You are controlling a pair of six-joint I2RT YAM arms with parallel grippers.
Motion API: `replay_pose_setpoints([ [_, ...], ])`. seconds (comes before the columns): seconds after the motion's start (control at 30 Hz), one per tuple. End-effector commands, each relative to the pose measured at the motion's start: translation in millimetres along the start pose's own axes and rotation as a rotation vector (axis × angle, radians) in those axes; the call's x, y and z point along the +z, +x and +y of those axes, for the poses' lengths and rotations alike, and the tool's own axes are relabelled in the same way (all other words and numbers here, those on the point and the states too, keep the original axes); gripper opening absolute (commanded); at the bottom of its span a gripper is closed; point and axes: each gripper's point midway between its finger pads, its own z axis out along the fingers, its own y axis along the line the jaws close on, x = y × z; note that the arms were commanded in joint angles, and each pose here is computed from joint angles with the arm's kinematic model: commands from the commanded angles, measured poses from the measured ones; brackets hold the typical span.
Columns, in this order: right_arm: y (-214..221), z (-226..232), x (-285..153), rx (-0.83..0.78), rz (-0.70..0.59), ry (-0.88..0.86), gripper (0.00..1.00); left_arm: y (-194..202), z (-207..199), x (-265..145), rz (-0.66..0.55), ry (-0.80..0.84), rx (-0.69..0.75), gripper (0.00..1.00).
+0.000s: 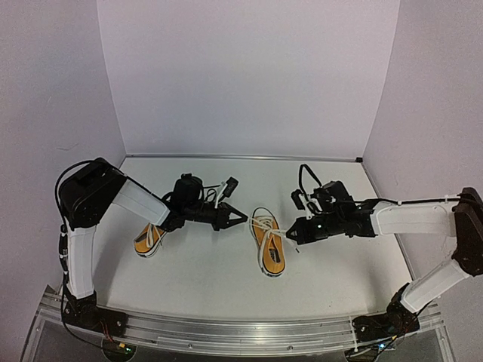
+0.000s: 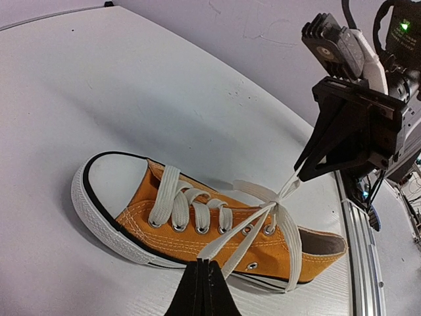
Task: Tie the shoes
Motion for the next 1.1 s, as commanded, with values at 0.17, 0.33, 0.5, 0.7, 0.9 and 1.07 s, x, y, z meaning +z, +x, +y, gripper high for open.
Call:
replay_pose_setpoints([
  [0.17, -16.7, 20.0, -11.3, -0.012, 0.000, -0.092, 0.41, -28.4, -4.6, 1.6, -0.023, -0.016, 0.098, 0.00],
  [0.33, -19.4, 22.4, -12.9, -0.018, -0.005, -0.101, 0.50, -30.2, -4.5, 2.6, -0.020, -0.014, 0.103, 0.00],
  [0.5, -28.9, 21.8, -7.7, -0.042, -0.013, -0.084, 0.50, -30.2, -3.5, 4.7, -0.020, -0.009, 0.099, 0.00],
  [0.7, -38.4, 20.9, 5.2, -0.094, 0.008, -0.064, 0.50, -32.2, -2.7, 7.1, -0.022, -0.006, 0.097, 0.00],
  [0.9, -29.9, 14.6, 20.9, -0.120, 0.060, -0.049, 0.46, -34.5, -3.4, 7.6, -0.024, -0.002, 0.101, 0.00],
  [1.07, -24.3, 13.9, 20.5, -0.122, 0.077, -0.051, 0.33, -33.7, -2.3, 8.2, -0.022, -0.004, 0.102, 0.00],
])
